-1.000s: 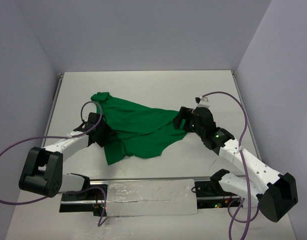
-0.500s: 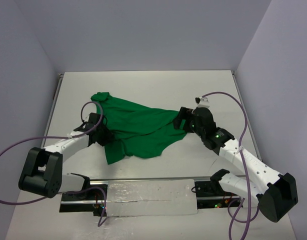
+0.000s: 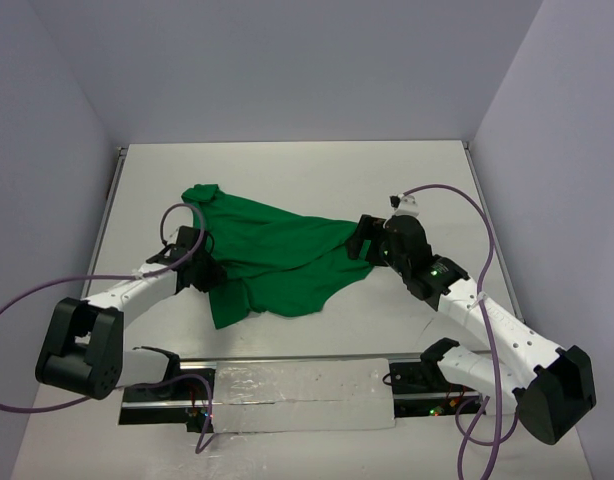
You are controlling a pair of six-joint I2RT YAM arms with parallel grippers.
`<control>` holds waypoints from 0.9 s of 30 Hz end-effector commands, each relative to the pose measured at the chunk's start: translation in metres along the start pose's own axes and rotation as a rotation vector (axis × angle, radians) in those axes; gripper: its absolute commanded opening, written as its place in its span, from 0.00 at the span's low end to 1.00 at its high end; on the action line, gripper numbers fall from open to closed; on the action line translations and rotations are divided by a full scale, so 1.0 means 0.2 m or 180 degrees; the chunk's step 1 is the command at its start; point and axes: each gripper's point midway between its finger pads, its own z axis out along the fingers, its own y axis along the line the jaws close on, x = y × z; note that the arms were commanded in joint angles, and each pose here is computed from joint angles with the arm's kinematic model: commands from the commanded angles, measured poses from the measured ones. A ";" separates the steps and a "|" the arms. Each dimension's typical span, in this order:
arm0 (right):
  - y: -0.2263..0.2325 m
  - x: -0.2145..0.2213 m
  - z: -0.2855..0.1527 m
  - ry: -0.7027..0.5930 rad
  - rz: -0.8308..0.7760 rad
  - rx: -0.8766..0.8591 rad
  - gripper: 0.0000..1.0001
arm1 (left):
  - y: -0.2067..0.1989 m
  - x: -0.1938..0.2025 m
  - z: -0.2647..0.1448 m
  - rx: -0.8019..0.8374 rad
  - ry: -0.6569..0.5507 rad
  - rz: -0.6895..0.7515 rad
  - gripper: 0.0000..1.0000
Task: Fold and stack the t-shirts
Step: Flatten out the tshirt
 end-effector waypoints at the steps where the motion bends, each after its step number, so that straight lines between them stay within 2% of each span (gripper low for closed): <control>1: 0.01 -0.03 -0.01 -0.0085 0.0045 -0.0033 0.89 | -0.08 -0.03 -0.01 0.0150 -0.0063 0.0001 0.37; 3: 0.00 -0.03 -0.01 -0.0077 0.0044 -0.0032 0.89 | -0.08 -0.03 -0.01 0.0164 -0.0073 -0.0004 0.29; 4: 0.01 -0.03 -0.01 -0.0080 0.0044 -0.0034 0.89 | -0.08 -0.03 -0.01 0.0162 -0.0078 -0.0004 0.28; 5: 0.01 -0.02 -0.01 -0.0076 0.0040 -0.0035 0.89 | -0.08 -0.04 -0.02 0.0139 -0.0091 0.0003 0.16; 6: 0.00 -0.02 -0.01 -0.0075 0.0036 -0.0034 0.89 | -0.08 -0.05 -0.03 0.0126 -0.0105 0.0011 0.10; 9: -0.01 -0.02 -0.01 -0.0067 0.0008 0.0017 0.89 | -0.10 -0.11 -0.10 0.0147 -0.0255 -0.0004 0.10; 13: -0.13 0.01 0.03 0.0022 -0.0045 0.0376 0.89 | -0.12 -0.21 -0.21 0.0131 -0.0494 0.0009 0.10; 15: -0.20 0.03 0.07 0.0106 0.0115 0.0475 0.89 | -0.20 -0.29 -0.32 0.0258 -0.0664 -0.0007 0.10; 19: -0.22 0.09 0.14 0.0270 0.0681 0.0159 0.87 | -0.30 -0.40 -0.48 0.0435 -0.0848 -0.0004 0.10; 23: -0.20 0.00 0.18 0.0177 0.1265 -0.0222 0.85 | -0.39 -0.48 -0.58 0.0576 -0.0961 0.0003 0.10; 27: -0.09 -0.05 0.22 0.0255 0.1592 -0.0557 0.85 | -0.46 -0.58 -0.63 0.0635 -0.1061 0.0012 0.10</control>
